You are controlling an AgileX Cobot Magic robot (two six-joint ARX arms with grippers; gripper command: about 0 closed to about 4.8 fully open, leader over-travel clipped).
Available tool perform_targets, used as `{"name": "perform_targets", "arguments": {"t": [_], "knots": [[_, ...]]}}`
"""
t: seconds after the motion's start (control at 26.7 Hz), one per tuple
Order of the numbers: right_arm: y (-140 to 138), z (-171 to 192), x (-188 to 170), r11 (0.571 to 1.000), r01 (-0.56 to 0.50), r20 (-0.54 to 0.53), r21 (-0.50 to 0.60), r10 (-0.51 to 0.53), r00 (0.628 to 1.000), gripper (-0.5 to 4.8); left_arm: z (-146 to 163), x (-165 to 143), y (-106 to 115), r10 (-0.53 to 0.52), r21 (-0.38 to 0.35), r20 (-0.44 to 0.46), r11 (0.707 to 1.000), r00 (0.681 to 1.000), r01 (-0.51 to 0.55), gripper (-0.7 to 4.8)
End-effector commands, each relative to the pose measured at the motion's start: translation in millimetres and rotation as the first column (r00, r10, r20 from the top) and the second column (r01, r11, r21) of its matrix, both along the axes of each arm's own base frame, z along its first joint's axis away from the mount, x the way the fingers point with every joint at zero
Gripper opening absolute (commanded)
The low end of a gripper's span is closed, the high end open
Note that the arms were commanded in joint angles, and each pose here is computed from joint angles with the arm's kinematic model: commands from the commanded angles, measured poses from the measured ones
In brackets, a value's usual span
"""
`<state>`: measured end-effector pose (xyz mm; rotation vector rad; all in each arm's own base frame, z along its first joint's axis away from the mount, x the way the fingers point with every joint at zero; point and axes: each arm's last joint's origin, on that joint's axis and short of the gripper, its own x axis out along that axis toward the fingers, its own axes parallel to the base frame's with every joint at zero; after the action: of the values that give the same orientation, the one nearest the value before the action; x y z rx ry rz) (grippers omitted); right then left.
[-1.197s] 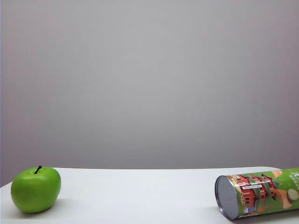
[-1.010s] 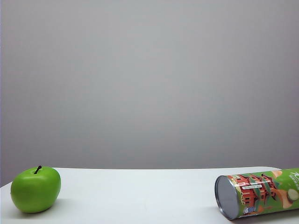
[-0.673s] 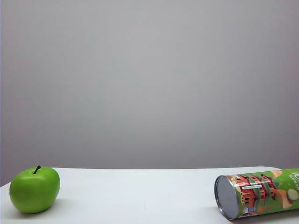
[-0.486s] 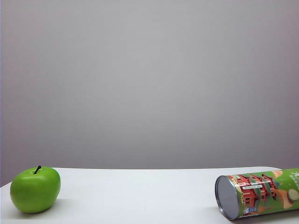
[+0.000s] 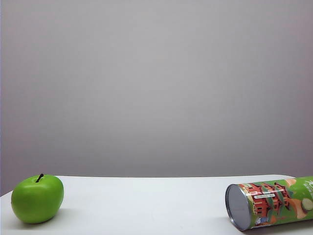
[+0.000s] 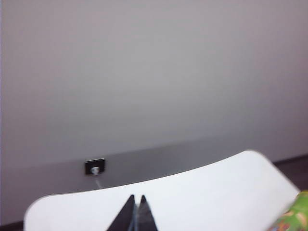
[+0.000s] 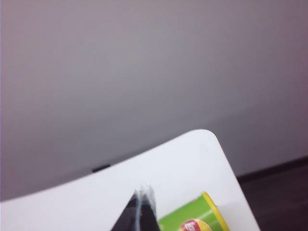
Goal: Pick up the green bucket of chips from the desk, place it near the apple, and finally stand it up.
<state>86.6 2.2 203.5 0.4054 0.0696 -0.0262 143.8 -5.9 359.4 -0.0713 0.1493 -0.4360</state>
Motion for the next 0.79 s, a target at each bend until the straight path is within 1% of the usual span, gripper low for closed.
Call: {"name": "perform_targets", "arguments": {"t": [0.04,0.15,0.22,0.26,0.3,0.34,0.41,0.49,0.56,0.6,0.64,0.71,0.79], "knots": [[0,8,7,1.000,0.009,-0.043,-0.023,-0.010,0.999,-0.05,11,16,-6,-0.075,0.090,-0.032,0.993,0.997,0.078,-0.05],[0,17,20,0.999,0.002,-0.124,-0.052,-0.008,0.992,-0.05,20,33,-16,-0.141,0.132,-0.072,0.980,0.987,0.150,-0.05],[2,35,43,0.997,-0.019,-0.216,-0.080,0.002,0.976,-0.04,27,48,-35,-0.239,0.166,-0.092,0.954,0.967,0.251,-0.05],[2,41,49,0.997,-0.022,-0.234,-0.080,0.003,0.972,-0.04,28,51,-42,-0.264,0.178,-0.094,0.944,0.960,0.277,-0.05],[3,53,65,0.996,-0.044,-0.267,-0.074,0.023,0.963,-0.04,28,57,-54,-0.271,0.226,-0.094,0.931,0.958,0.286,-0.05],[4,60,73,0.996,-0.058,-0.276,-0.069,0.036,0.960,0.01,27,57,-59,-0.271,0.255,-0.093,0.923,0.958,0.286,-0.05],[6,72,91,0.995,-0.084,-0.275,-0.060,0.065,0.959,0.02,24,60,-72,-0.301,0.308,-0.097,0.897,0.949,0.316,-0.05],[7,83,107,0.991,-0.104,-0.235,-0.083,0.082,0.968,0.03,21,61,-86,-0.347,0.321,-0.112,0.874,0.931,0.365,-0.05],[9,90,120,0.986,-0.147,-0.196,-0.077,0.130,0.972,0.04,17,62,-96,-0.385,0.324,-0.130,0.855,0.914,0.406,-0.05],[10,91,127,0.986,-0.161,-0.183,-0.048,0.150,0.972,0.04,14,63,-101,-0.396,0.329,-0.140,0.846,0.908,0.419,-0.05],[10,91,133,0.989,-0.149,-0.181,-0.009,0.145,0.973,0.04,13,64,-104,-0.395,0.336,-0.146,0.843,0.907,0.421,-0.05],[10,86,146,0.992,-0.099,-0.221,0.072,0.113,0.969,0.04,9,65,-114,-0.402,0.355,-0.159,0.829,0.902,0.433,-0.05],[10,74,162,0.991,-0.061,-0.290,0.120,0.094,0.952,0.04,5,66,-123,-0.397,0.378,-0.168,0.819,0.902,0.431,-0.05]]}}
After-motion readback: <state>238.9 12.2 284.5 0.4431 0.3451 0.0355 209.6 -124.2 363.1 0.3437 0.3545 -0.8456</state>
